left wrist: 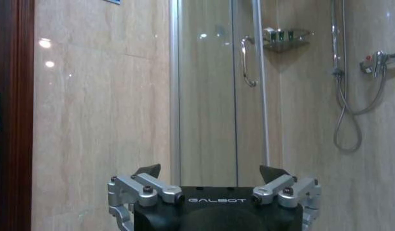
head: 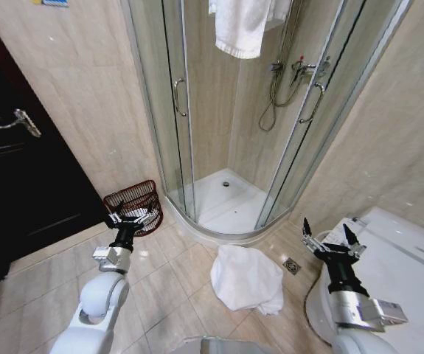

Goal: Discard the used towel into the hamper.

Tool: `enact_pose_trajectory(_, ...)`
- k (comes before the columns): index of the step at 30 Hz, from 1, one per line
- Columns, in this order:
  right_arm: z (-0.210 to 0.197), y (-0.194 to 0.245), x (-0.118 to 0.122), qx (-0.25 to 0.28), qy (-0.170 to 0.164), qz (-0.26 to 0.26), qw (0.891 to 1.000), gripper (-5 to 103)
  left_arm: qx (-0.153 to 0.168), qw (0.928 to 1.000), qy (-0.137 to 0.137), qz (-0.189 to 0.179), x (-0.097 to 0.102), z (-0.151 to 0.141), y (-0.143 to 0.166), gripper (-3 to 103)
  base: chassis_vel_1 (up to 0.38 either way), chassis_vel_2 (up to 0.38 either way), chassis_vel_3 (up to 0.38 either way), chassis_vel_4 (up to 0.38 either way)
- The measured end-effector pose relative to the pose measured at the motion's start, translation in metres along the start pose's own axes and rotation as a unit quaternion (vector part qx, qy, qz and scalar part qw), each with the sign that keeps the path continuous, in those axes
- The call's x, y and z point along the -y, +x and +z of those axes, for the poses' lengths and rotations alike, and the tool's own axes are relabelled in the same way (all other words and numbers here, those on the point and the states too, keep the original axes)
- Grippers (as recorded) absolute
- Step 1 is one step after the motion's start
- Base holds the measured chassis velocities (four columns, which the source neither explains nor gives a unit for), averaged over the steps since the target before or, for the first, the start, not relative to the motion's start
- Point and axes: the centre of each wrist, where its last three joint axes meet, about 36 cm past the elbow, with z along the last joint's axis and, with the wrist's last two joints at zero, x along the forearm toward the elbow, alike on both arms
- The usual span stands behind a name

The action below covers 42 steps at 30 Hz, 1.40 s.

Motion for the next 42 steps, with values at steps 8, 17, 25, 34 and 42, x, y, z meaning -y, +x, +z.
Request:
enact_pose_trajectory(8, 0.0005, 0.0018, 0.0010, 0.001, -0.001, 0.001, 1.000, 100, 0.002, 1.0000, -0.002, 0.000, -0.0003, -0.0012, 0.0019, 100, 0.000, 0.000, 0.000, 0.000)
enact_pose_trajectory(17, 0.0002, 0.0013, 0.0007, 0.003, -0.002, 0.000, 1.000, 100, 0.003, 1.0000, -0.003, -0.001, -0.0005, -0.0004, 0.0053, 100, 0.000, 0.000, 0.000, 0.000)
enact_pose_trajectory(25, -0.0017, 0.0013, 0.0001, 0.005, -0.001, -0.001, 1.000, 100, 0.007, 1.0000, -0.005, -0.002, -0.0030, -0.0020, 0.0037, 100, 0.000, 0.000, 0.000, 0.000)
enact_pose_trajectory(34, -0.0020, 0.0010, 0.0000, 0.005, 0.002, -0.001, 1.000, 100, 0.010, 0.9999, -0.004, -0.002, -0.0036, -0.0036, 0.0020, 100, 0.000, 0.000, 0.000, 0.000)
enact_pose_trajectory(42, -0.0014, 0.0013, 0.0004, 0.004, 0.003, -0.001, 1.000, 100, 0.011, 0.9999, -0.004, -0.001, -0.0031, -0.0050, 0.0024, 100, 0.000, 0.000, 0.000, 0.000)
